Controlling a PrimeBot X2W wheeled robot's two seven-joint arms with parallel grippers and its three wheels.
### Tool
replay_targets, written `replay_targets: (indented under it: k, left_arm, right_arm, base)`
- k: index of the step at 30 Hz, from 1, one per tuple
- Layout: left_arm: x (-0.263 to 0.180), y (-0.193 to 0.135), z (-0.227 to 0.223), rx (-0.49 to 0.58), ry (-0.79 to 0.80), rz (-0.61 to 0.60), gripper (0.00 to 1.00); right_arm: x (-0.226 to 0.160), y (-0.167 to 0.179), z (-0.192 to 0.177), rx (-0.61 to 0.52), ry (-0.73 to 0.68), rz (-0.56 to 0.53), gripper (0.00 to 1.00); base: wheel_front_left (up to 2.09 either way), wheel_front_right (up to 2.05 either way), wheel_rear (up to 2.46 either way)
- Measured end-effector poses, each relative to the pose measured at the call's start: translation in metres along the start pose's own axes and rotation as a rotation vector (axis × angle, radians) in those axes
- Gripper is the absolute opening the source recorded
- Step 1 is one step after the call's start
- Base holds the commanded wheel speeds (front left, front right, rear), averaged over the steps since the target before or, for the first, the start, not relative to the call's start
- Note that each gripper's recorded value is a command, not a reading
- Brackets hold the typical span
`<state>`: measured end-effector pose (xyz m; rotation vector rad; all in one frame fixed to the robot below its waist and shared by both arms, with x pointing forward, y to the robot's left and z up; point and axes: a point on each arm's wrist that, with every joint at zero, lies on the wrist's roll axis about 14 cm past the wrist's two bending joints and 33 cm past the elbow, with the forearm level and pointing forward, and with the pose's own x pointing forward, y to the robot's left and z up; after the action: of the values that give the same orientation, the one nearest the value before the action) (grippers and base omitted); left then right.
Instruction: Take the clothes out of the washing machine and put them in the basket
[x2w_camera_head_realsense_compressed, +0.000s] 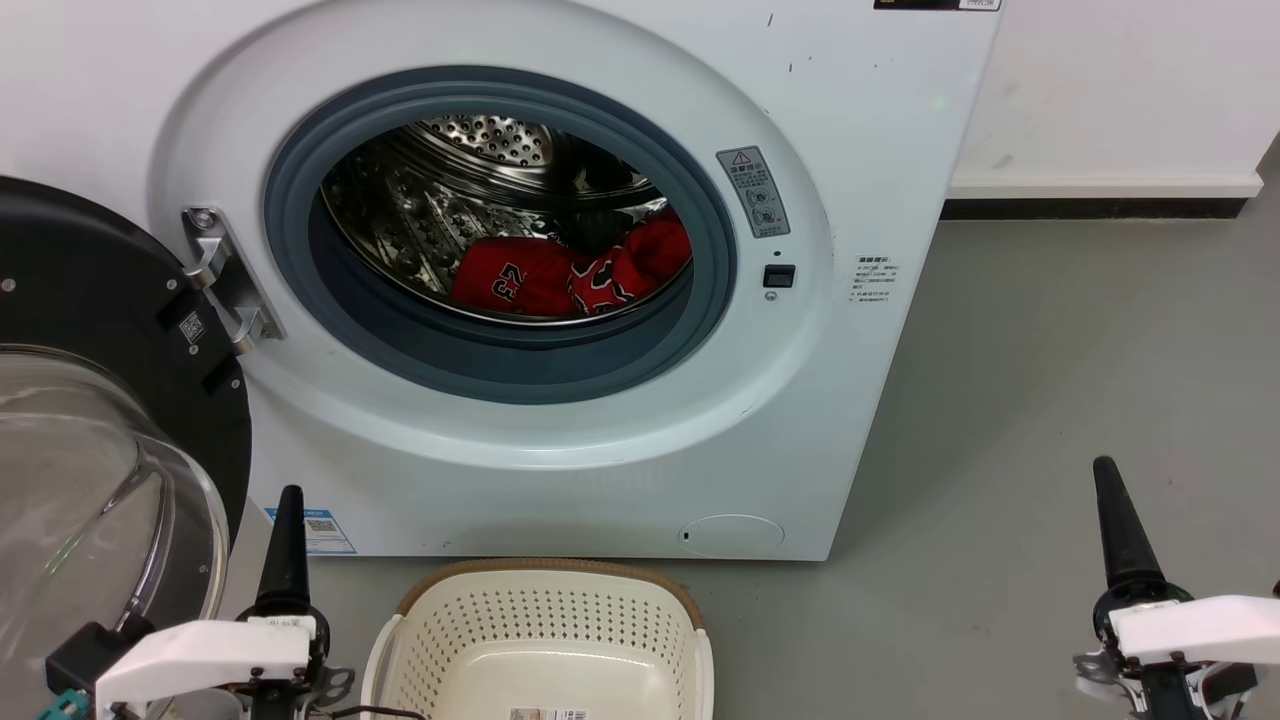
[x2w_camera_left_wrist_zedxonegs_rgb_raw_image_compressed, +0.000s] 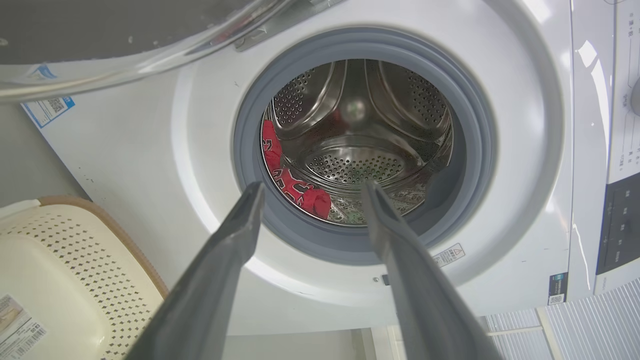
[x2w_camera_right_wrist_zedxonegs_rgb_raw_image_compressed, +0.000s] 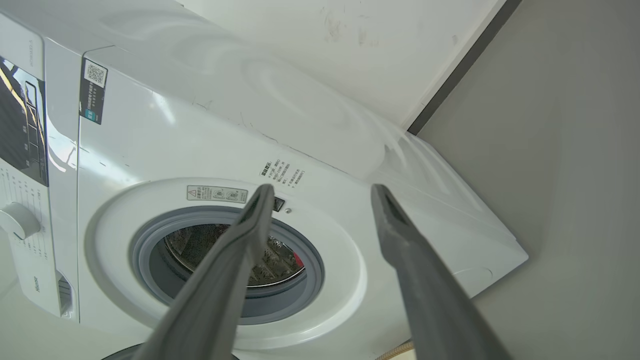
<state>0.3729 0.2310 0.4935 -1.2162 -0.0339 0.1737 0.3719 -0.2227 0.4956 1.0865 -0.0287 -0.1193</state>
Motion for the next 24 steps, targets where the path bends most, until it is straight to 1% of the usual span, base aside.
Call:
replay_targets:
  k: [6, 10, 12, 14, 20, 24]
  left_arm:
    - [0.001, -0.016, 0.005, 0.15, -0.03, -0.017, 1.0]
    - [0.0, -0.027, 0.005, 0.221, -0.041, -0.042, 1.0]
    - [-0.001, -0.03, 0.004, 0.24, -0.043, -0.053, 1.0]
    - [-0.003, -0.032, 0.002, 0.248, -0.044, -0.066, 1.0]
    - [-0.008, -0.039, -0.002, 0.319, -0.041, -0.121, 1.0]
    - [-0.009, -0.046, -0.005, 0.412, -0.046, -0.153, 1.0]
  right_arm:
    - [0.002, 0.021, 0.008, -0.191, -0.028, 0.065, 1.0]
    - [0.002, 0.036, 0.009, -0.308, -0.043, 0.112, 1.0]
    - [0.001, 0.042, 0.008, -0.363, -0.045, 0.134, 1.0]
    - [0.0, 0.047, 0.008, -0.404, -0.053, 0.15, 1.0]
    - [-0.002, 0.06, 0.01, -0.509, -0.08, 0.191, 1.0]
    - [-0.004, 0.062, 0.008, -0.576, -0.082, 0.2, 1.0]
  base:
    - [0.0, 0.0, 0.0]
    - [0.0, 0.0, 0.0]
    - [0.0, 0.0, 0.0]
    - [0.0, 0.0, 0.0]
    - [0.0, 0.0, 0.0]
    - [0.0, 0.0, 0.0]
